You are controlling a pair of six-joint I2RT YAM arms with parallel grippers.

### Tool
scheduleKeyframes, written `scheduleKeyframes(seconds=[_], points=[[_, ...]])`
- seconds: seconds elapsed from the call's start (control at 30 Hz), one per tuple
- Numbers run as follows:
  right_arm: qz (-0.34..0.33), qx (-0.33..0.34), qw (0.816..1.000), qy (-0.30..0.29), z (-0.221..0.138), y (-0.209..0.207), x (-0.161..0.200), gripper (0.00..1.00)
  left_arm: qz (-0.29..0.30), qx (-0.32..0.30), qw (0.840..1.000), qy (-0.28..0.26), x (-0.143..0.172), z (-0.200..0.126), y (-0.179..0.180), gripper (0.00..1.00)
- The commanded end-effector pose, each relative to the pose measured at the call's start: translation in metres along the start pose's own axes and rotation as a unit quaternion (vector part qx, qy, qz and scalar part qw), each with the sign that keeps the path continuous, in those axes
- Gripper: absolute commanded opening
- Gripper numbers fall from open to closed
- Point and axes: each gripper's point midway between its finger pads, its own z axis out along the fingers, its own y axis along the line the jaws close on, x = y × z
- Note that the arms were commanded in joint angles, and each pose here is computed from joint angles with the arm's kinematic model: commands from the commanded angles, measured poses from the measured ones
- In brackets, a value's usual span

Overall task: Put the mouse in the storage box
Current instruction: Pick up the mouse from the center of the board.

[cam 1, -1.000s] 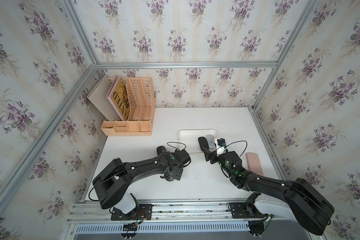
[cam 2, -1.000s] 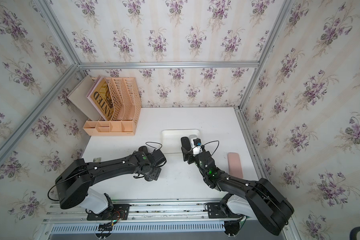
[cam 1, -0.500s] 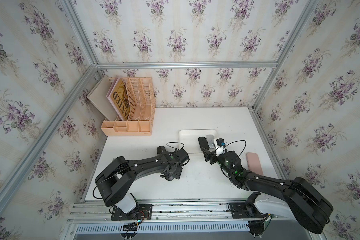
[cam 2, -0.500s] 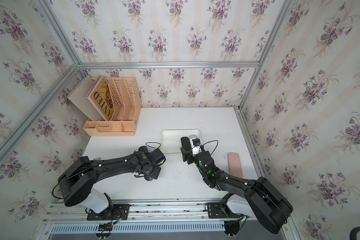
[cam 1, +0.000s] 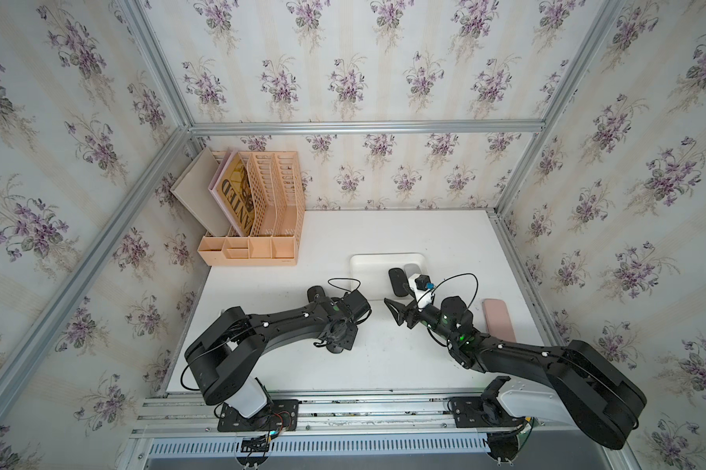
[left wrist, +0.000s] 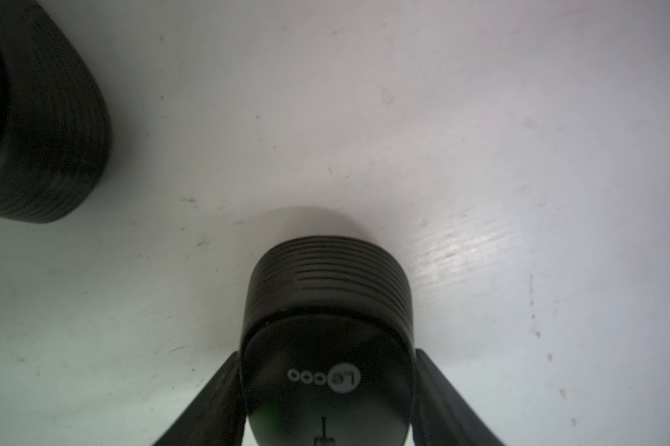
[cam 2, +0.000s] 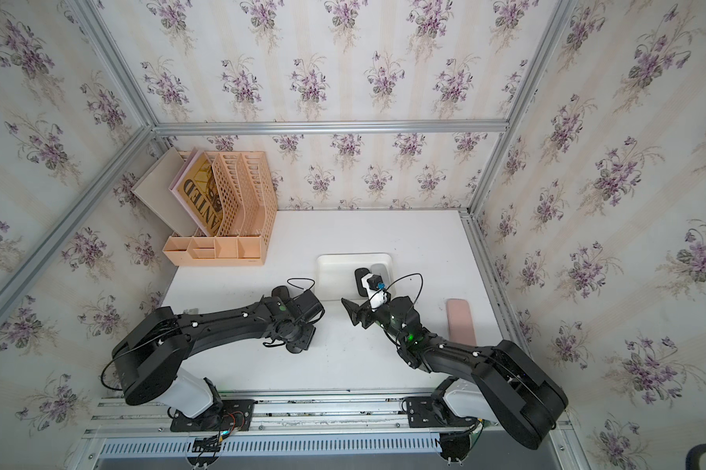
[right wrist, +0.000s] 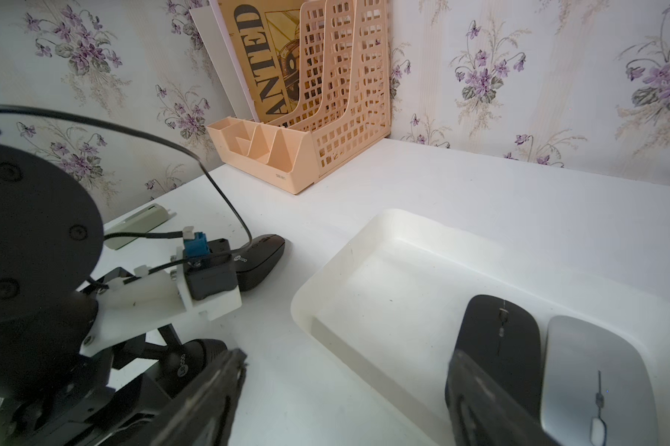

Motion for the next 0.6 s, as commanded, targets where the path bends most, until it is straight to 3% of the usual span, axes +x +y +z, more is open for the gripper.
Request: scheduleKeyframes(seconds=[0.0,0.3,0.57], points=[[-0.003,0.015,1.000,-0.012,0.000,-0.005,-0.007,0.86,0.004,-0.004,1.000,-0.001,-0.002,-0.003,0.001,0.57],[0.001,0.069,0.996,-0.057,-0.020,-0.021,-0.022,0.86,-0.011,-0.019,0.998,-0.056,-0.032,-0.059,0.010,0.60],[0.005,0.140,0.985,-0.100,-0.046,-0.043,-0.032,0.86,0.007,0.059,0.990,-0.131,-0.134,-0.082,-0.035,0.60]])
